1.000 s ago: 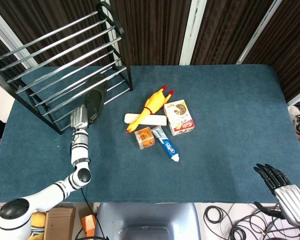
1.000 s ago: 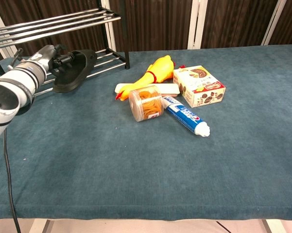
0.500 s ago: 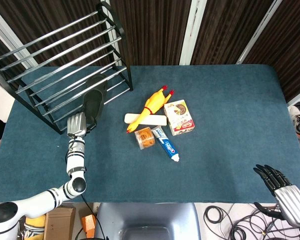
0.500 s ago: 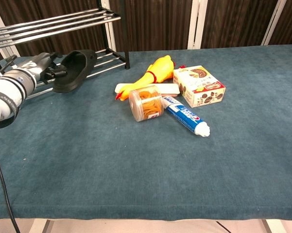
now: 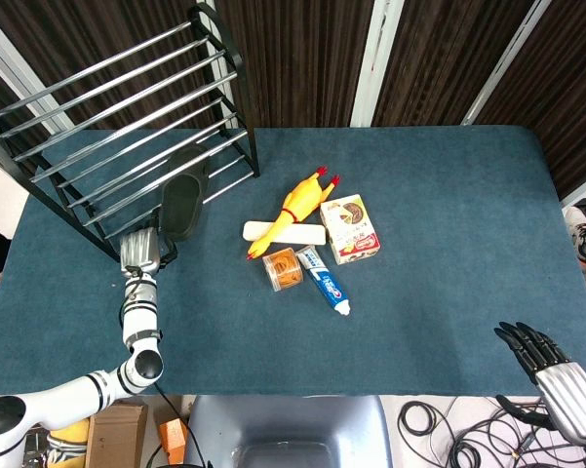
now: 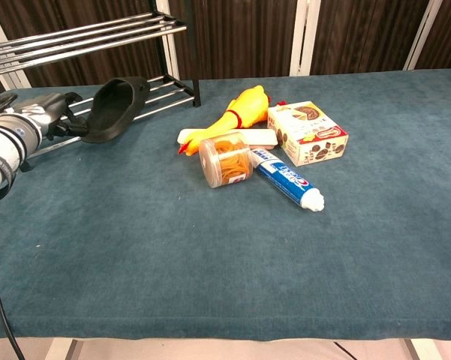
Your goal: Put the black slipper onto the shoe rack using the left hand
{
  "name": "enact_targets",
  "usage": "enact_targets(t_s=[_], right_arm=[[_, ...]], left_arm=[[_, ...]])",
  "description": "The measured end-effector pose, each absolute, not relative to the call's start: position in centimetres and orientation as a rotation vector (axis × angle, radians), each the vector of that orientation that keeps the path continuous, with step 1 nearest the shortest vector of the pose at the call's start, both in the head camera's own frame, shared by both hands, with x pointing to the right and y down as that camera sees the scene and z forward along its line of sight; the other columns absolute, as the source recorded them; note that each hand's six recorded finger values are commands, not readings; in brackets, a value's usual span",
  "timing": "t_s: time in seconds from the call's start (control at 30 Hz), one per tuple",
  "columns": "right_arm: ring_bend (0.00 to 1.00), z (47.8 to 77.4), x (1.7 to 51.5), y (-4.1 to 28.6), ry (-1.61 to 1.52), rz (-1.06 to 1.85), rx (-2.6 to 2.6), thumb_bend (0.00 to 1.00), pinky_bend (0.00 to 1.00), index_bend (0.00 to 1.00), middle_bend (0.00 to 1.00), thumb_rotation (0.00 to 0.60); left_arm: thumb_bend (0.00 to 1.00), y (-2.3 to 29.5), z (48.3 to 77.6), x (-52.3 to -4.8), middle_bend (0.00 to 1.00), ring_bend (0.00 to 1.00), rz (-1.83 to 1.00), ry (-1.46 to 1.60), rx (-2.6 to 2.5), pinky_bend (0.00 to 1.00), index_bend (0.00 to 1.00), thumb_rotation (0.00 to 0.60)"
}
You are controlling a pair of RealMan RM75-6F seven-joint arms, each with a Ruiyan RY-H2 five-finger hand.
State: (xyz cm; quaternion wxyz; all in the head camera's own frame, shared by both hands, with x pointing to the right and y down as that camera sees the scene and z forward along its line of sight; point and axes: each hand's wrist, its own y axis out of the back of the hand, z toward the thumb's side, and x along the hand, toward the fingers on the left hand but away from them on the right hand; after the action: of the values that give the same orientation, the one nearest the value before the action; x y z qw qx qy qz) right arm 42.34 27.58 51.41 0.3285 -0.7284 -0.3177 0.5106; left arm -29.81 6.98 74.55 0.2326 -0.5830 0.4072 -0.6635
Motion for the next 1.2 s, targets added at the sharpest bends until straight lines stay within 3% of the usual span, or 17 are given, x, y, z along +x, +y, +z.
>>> enact_targets(t_s=[0.23, 0.67, 1.2], right_arm=[[0.03, 51.5, 42.3, 27.6, -0.824, 1.340, -1.907, 0.16, 0.15, 0.00, 0.06, 0.600], [0.03, 51.5, 42.3, 27.5, -0.830, 1.342, -1.903, 0.16, 0.15, 0.00, 0.06, 0.600], [0.03, 51.3, 42.5, 27.4, -0.846, 1.339, -1.904, 0.16, 0.15, 0.00, 0.06, 0.600]], left_arm=[[0.68, 6.9, 74.3, -30.2, 0.27, 0.29, -1.833, 1.090, -1.548, 0.41, 0.00, 0.362], [0.69, 7.7, 74.9, -30.5, 0.31, 0.32, -1.926, 1.026, -1.545, 0.42, 0.00, 0.369], [0.69, 7.7, 75.5, -28.0, 0.31, 0.32, -1.825, 1.116, -1.753, 0.42, 0.00, 0.408]])
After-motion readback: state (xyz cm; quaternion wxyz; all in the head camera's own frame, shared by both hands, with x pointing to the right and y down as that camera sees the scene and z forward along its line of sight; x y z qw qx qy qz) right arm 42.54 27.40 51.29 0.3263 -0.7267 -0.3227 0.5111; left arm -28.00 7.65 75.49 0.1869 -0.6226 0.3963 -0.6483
